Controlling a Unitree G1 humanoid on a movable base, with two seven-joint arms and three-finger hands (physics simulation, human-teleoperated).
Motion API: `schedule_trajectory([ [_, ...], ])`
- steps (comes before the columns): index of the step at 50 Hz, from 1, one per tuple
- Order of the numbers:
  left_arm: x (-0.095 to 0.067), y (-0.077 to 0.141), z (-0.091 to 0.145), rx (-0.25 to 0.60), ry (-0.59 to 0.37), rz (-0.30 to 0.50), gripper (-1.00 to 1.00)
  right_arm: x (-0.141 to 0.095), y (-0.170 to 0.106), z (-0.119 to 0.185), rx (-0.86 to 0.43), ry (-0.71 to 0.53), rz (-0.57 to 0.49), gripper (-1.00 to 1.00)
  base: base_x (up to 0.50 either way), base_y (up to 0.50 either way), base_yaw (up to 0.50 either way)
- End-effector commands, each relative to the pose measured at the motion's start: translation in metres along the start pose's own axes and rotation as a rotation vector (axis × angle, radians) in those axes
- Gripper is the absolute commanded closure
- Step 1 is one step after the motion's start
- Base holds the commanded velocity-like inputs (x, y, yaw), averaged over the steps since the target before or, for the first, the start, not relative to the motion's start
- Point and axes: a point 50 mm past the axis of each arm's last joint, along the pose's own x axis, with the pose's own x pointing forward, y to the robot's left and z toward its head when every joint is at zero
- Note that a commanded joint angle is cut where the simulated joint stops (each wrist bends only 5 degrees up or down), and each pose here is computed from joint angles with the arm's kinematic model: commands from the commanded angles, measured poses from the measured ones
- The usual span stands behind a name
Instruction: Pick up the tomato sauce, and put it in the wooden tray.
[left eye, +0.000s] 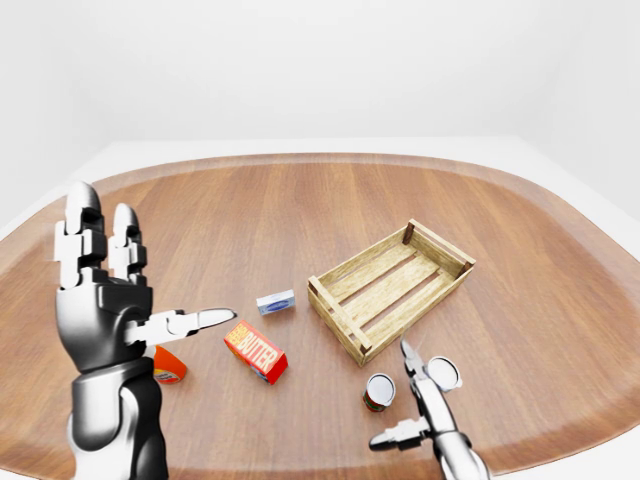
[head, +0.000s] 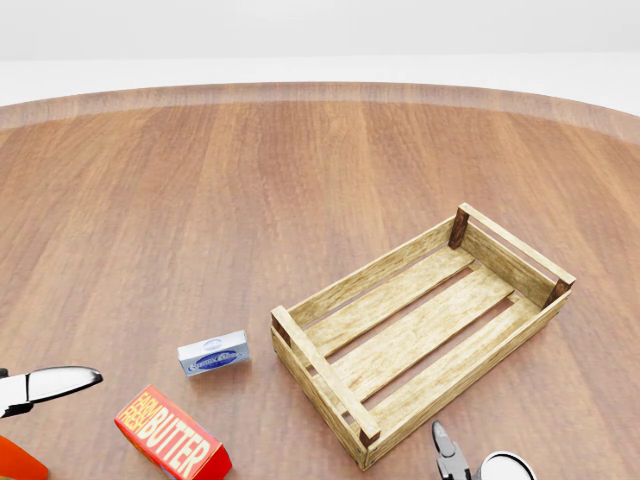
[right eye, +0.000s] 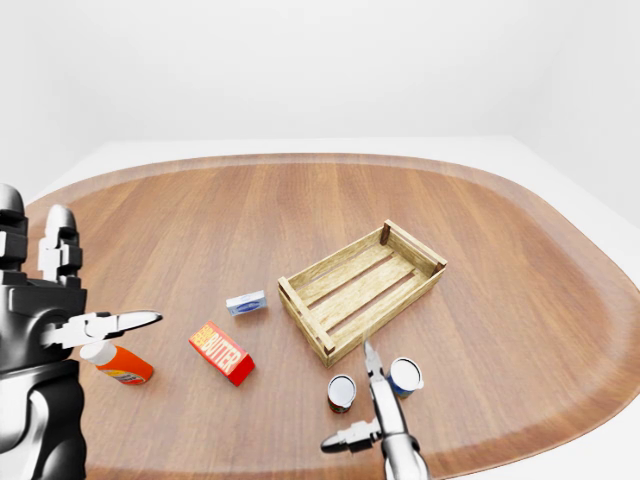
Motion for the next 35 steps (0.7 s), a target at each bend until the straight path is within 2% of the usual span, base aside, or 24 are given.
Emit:
schedule_trajectory([
  [1, -0.0002, -0.0014, -0.0017, -0.001, 0.007, -0.004, -1.0, 0.0027, 0.001, -0.0021, -0.001, 0.011, 0.002, -1.0, 0.0, 0.0, 0.0],
  [35, -0.0006, -0.0017, -0.0021, 0.001, 0.01, -0.005, -1.0, 0.0122, 0.0062, -0.0081, -0.015, 0.047, 0.017, -1.0, 0.0, 0.0, 0.0],
])
